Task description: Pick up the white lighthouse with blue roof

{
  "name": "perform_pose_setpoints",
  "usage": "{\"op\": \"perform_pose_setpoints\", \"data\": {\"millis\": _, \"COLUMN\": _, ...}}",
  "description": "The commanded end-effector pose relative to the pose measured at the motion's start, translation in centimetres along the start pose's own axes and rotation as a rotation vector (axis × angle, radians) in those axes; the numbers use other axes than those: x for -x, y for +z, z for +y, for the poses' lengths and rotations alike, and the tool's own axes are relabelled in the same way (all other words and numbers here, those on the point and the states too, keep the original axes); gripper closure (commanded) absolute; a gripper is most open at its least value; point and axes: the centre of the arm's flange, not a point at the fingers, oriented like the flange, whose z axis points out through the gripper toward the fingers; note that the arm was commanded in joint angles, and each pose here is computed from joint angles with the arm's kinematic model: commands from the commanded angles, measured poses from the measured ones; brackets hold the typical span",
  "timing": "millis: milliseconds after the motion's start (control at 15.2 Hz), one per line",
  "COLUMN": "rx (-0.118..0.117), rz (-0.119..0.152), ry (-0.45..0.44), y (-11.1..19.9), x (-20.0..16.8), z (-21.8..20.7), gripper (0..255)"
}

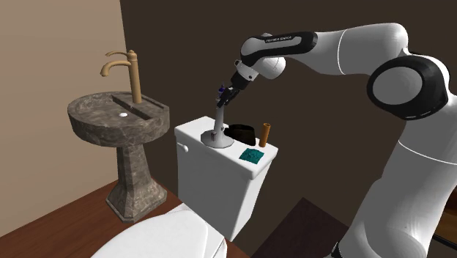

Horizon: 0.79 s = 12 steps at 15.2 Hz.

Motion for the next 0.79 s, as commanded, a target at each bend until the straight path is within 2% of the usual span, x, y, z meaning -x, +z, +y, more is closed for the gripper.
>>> {"op": "perform_pose_setpoints", "data": {"millis": 0, "rx": 0.000, "rz": -0.002, "ry": 0.000, "y": -0.4, "x": -0.2, "z": -0.1, "gripper": 255}}
{"op": "perform_pose_setpoints", "data": {"millis": 726, "rx": 0.000, "rz": -0.002, "ry": 0.000, "y": -5.5, "x": -2.9, "z": -1.0, "gripper": 255}}
